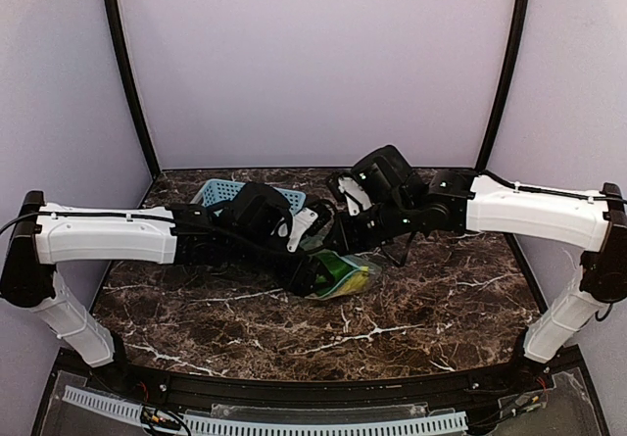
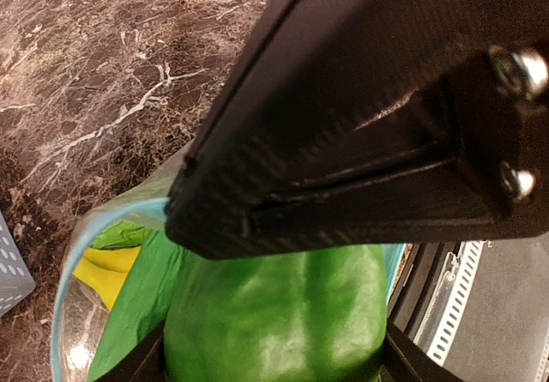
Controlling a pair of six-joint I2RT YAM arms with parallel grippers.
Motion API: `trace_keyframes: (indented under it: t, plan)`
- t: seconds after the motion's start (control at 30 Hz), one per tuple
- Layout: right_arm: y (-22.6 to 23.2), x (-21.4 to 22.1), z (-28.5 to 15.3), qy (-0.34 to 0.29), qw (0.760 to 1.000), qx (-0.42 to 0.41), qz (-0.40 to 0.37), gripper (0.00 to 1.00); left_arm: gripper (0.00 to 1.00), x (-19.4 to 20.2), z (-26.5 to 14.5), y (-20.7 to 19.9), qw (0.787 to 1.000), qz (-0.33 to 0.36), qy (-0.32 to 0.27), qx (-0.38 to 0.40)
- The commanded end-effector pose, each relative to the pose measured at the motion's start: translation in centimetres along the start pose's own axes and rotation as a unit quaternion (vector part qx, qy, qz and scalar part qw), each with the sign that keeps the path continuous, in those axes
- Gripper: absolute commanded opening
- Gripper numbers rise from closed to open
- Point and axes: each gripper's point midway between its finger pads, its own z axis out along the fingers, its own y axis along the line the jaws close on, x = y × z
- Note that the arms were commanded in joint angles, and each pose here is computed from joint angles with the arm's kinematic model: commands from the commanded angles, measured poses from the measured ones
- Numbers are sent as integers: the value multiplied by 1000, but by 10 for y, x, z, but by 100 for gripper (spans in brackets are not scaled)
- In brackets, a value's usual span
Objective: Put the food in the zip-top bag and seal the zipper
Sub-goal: Place the fake vegetable in the zipper food storage bag.
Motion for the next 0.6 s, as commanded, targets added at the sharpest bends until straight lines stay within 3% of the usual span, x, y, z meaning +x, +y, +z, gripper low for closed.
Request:
trace_keyframes:
  t: [0.0, 0.2, 0.43, 0.57]
  plan:
    - [8, 2, 6, 2, 1000, -25, 0, 0, 59, -6, -2, 7, 1000, 23, 5, -7]
    - [7, 4, 7, 4, 1000, -28, 7, 0, 68, -2, 2, 21, 998, 30, 25, -47]
    - [3, 3, 5, -6, 1000, -16, 11, 0, 88, -19, -25, 15, 999, 10, -17, -45]
    - [0, 2, 7, -7, 1000, -10, 11, 0, 94, -23, -45, 10, 999, -9, -41, -35]
